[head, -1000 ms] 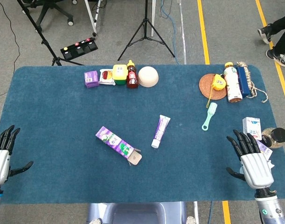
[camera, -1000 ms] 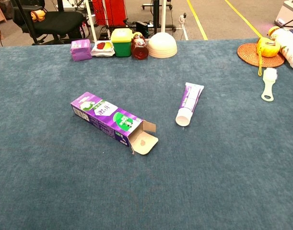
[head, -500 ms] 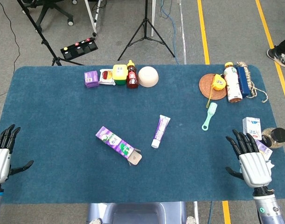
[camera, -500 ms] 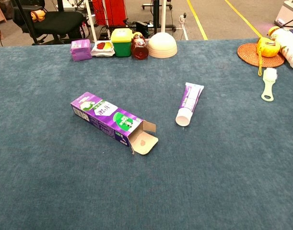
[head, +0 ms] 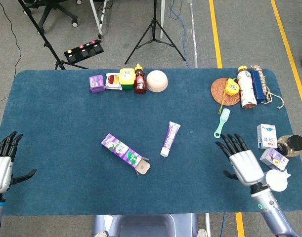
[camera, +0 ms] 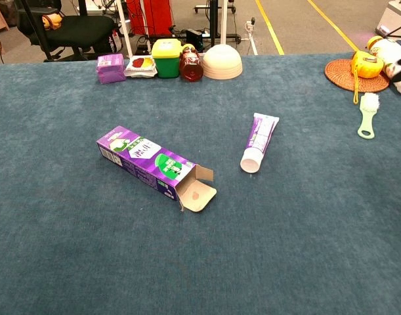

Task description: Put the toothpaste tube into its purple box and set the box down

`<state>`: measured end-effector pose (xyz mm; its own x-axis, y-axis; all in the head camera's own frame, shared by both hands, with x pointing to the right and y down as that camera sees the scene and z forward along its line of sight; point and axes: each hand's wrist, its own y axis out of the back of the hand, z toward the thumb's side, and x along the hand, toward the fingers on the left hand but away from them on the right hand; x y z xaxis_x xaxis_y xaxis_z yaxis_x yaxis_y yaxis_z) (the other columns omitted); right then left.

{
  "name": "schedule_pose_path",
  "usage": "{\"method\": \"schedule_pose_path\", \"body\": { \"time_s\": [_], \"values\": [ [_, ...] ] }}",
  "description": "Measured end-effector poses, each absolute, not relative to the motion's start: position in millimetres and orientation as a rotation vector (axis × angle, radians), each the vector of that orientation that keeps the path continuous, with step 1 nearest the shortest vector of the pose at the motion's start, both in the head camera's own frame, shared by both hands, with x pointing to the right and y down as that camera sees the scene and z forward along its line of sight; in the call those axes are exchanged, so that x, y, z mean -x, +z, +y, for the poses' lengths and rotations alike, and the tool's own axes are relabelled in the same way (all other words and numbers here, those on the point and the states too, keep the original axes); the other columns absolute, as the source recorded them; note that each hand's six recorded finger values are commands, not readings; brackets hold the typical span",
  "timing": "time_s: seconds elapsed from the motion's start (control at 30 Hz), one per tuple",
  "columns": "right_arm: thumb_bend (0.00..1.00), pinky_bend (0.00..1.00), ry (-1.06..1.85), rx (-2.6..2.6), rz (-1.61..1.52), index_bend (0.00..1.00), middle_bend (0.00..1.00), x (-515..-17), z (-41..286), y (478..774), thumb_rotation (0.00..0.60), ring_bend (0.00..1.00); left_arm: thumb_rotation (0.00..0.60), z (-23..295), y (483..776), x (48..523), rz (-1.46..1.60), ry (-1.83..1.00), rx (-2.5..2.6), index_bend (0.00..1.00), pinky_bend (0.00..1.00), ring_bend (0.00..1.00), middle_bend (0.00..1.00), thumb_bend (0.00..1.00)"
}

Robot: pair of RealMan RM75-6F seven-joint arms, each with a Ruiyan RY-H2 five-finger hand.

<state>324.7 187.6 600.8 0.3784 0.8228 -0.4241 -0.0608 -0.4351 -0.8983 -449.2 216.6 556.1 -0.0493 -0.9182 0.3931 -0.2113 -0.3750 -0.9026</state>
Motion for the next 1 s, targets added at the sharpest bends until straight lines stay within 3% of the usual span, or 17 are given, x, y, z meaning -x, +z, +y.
{"method": "schedule_pose_path", "body": {
  "time_s": [0.3,0.67,1.0],
  "values": [
    [0.01,0.0,1.121,1.861,-0.442,0.15,0.07,-254,151,634,0.6,0.0,0.6,215,561,447,1.215,-1.506,1.582,0.0,0.08,0.0,0.0,0.05],
    [0.34,0.01,1.119,1.822,-0.293,0.18,0.1,-194,110,670,0.6,0.01,0.6,208,571,451,1.217,-1.572,1.536,0.0,0.08,0.0,0.0,0.05],
    [0.4,0.02,1.13,1.727,-0.181,0.19,0.11,-160,85,690,0.6,0.03,0.6,206,577,451,1.21,-1.596,1.531,0.0,0.08,0.0,0.0,0.05]
  ]
}}
